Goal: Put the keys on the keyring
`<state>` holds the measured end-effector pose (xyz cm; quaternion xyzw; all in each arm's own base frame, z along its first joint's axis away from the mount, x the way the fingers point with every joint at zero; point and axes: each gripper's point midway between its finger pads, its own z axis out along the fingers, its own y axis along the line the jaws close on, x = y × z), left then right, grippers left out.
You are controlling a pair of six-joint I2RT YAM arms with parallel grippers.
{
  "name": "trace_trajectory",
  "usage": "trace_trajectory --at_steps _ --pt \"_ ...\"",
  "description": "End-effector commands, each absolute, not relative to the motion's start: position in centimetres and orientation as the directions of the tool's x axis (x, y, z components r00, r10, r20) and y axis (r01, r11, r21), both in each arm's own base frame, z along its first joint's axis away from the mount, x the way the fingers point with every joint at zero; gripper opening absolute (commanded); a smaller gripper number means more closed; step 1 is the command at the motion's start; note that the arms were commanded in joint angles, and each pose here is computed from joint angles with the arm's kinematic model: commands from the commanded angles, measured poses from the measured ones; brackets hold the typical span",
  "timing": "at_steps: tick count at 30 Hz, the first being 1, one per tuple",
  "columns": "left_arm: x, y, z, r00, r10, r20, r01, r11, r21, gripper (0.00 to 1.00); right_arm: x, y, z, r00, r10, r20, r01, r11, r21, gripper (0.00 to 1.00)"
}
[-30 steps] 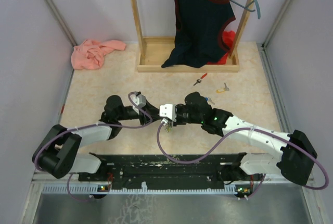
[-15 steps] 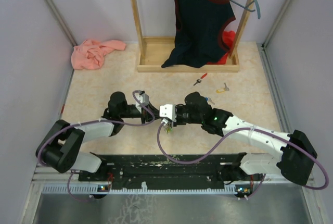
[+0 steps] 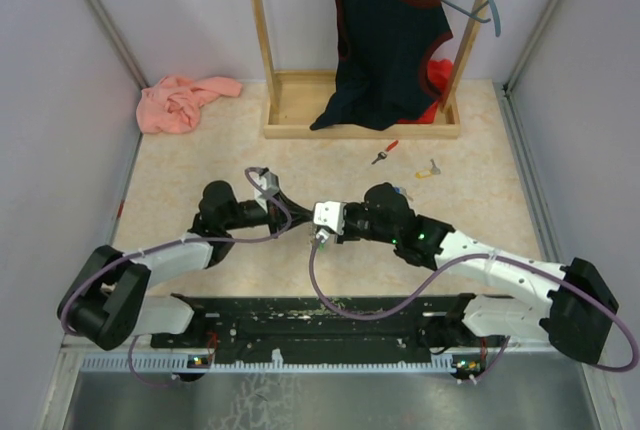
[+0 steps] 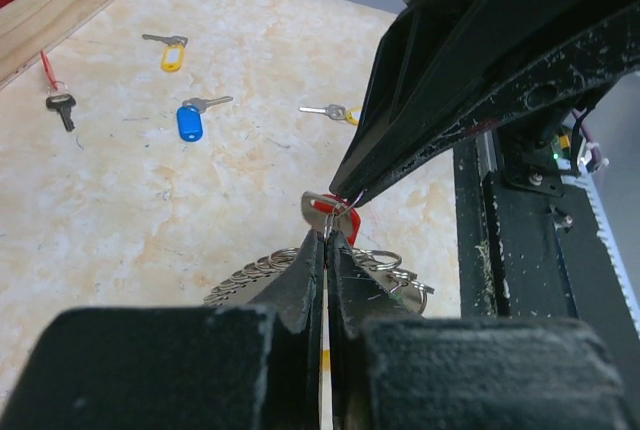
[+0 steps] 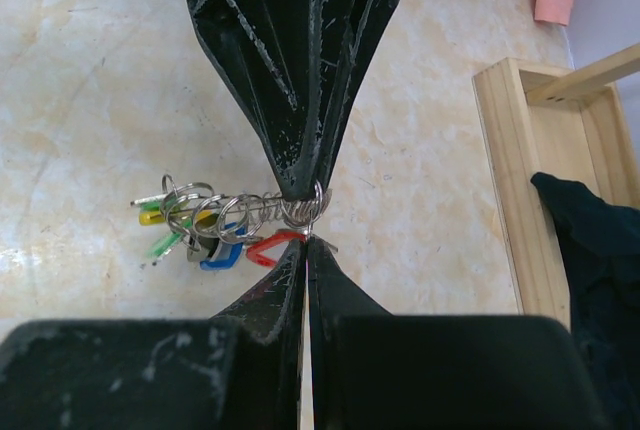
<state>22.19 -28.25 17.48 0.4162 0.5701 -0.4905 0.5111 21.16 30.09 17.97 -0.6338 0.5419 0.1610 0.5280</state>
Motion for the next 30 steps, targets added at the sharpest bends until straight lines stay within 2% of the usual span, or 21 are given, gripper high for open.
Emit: trace_trajectory --at_steps 1,12,22,28,30 --pt "23.1 -27.7 19.7 -0.137 -0.108 -0.985 0.955 0.251 -0.16 0.01 20.8 30.1 18.5 0.355 -0.494 -0.793 -0.854 0.173 -0.49 0.0" --pt "23.4 -27.5 20.2 -0.188 -0.211 -0.959 0.907 0.337 -0.252 0.01 19.8 32.6 18.0 0.373 -0.458 -0.807 -0.874 0.119 -0.471 0.0" --pt "23.7 -27.3 21.4 -0.166 -0.346 -0.924 0.865 0.398 -0.305 0.01 19.8 33.2 17.4 0.371 -0.469 -0.801 -0.883 0.09 -0.461 0.0" --pt "23.6 -27.6 20.5 -0.174 -0.331 -0.927 0.868 0.393 -0.303 0.01 21.1 32.6 19.8 0.394 -0.457 -0.798 -0.838 0.178 -0.516 0.0" --pt "23.6 -27.5 19.7 -0.184 -0.312 -0.932 0.863 0.402 -0.305 0.05 21.5 32.3 20.6 0.406 -0.466 -0.786 -0.823 0.188 -0.536 0.0"
